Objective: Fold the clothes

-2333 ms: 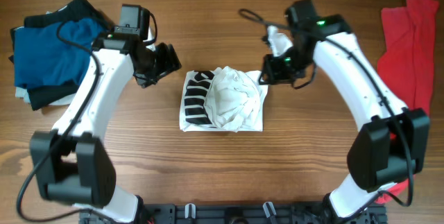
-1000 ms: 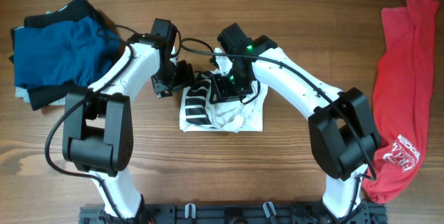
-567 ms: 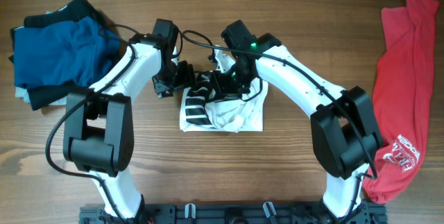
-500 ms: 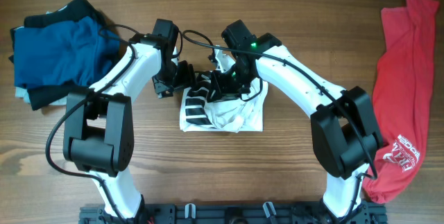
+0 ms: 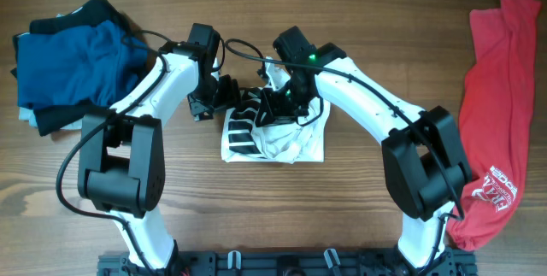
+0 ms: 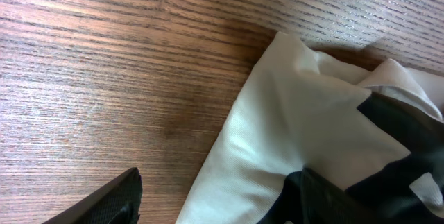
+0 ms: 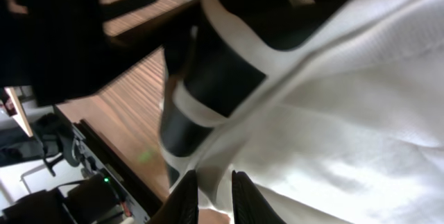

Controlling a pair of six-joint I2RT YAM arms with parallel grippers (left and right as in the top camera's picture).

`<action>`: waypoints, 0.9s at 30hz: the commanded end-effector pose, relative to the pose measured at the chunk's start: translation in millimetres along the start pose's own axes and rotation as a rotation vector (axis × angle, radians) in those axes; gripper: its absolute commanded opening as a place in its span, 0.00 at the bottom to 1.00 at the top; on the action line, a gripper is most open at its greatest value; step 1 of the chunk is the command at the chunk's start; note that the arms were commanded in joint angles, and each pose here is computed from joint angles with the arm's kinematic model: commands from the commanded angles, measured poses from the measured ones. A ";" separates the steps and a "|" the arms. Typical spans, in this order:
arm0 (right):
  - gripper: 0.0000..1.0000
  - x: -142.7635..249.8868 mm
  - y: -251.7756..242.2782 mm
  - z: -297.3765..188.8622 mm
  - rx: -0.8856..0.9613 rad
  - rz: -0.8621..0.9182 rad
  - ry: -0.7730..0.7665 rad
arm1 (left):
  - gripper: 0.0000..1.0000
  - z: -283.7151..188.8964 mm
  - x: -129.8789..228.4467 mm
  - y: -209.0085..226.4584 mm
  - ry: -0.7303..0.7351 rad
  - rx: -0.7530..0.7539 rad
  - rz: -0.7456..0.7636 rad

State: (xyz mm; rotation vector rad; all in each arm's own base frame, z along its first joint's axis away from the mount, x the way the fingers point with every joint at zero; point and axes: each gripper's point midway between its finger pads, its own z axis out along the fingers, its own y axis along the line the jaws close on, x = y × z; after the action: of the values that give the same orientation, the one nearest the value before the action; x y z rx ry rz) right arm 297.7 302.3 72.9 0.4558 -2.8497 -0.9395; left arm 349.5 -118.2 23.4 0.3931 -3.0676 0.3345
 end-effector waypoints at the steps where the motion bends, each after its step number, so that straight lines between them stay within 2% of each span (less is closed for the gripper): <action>1: 0.17 6.3 -13.8 13.8 0.027 0.025 0.024 | 0.72 6.6 4.8 2.4 0.021 -0.016 0.021; 5: 0.16 6.5 -12.4 14.8 0.027 0.019 0.024 | 0.72 6.6 4.8 2.4 0.021 -0.016 0.021; 6: 0.05 6.3 -12.3 14.8 0.027 0.018 0.023 | 0.72 6.6 4.8 2.4 0.021 -0.016 0.021; 13: 0.04 5.2 -31.4 5.5 0.095 0.057 0.011 | 0.72 6.6 5.0 2.5 0.022 -0.016 0.021; 21: 0.04 5.2 -95.9 -65.6 0.243 0.197 -0.071 | 0.72 6.6 4.8 2.4 0.021 -0.016 0.021; 24: 0.04 8.3 -116.8 -77.2 0.285 0.246 -0.075 | 0.72 6.6 5.1 2.5 0.022 -0.016 0.021; 27: 0.04 6.8 -106.4 -76.1 0.205 0.184 -0.065 | 0.72 6.5 6.7 3.4 0.029 -0.020 0.019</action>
State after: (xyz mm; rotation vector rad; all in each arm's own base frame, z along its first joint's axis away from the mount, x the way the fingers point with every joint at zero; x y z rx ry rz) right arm 335.3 172.1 63.0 0.0410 -2.9931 -0.5852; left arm 348.4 -117.9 23.3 0.3934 -3.0636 0.3316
